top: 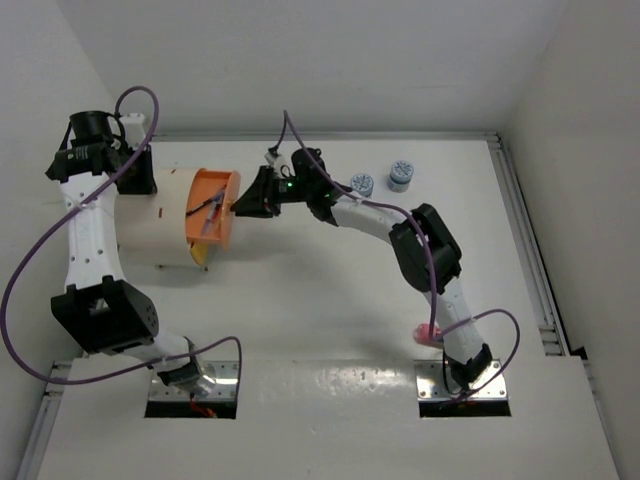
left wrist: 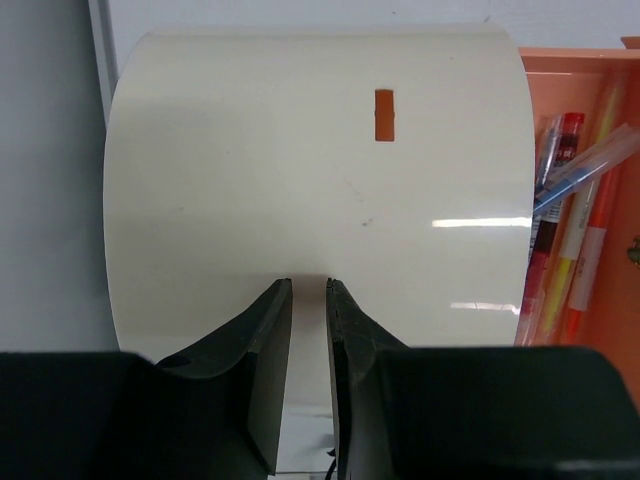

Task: Sort the stationery into containers
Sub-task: Close the drawer in the storage box.

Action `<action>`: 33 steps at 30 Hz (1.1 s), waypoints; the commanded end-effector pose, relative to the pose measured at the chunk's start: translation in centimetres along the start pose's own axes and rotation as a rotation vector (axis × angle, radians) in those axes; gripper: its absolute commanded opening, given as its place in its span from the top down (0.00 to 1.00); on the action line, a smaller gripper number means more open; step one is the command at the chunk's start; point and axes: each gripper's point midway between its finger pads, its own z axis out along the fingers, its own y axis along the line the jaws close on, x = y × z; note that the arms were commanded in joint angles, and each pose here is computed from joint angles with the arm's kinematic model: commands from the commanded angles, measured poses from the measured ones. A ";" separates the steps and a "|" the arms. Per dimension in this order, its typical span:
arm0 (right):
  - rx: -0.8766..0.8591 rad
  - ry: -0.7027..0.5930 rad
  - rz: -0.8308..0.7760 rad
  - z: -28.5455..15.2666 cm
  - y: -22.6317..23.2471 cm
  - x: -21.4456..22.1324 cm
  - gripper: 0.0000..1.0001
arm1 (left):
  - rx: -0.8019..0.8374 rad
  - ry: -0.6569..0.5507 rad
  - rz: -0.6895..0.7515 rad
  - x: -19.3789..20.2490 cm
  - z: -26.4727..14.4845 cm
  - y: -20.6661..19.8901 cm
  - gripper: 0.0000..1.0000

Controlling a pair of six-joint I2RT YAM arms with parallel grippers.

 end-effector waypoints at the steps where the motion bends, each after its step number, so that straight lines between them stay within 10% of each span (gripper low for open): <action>1: -0.096 -0.056 -0.052 1.2 3.2 -1.1 0.71 | 0.055 0.168 -0.026 4.2 2.0 -0.5 0.73; 27: -0.198 -0.192 -0.109 7.9 3.9 -2.0 0.72 | 0.109 0.205 -0.030 6.1 3.0 -1.5 0.74; 33: -0.237 -0.191 -0.135 9.1 4.0 -1.5 0.58 | 0.129 0.232 -0.041 7.0 3.3 -1.9 0.74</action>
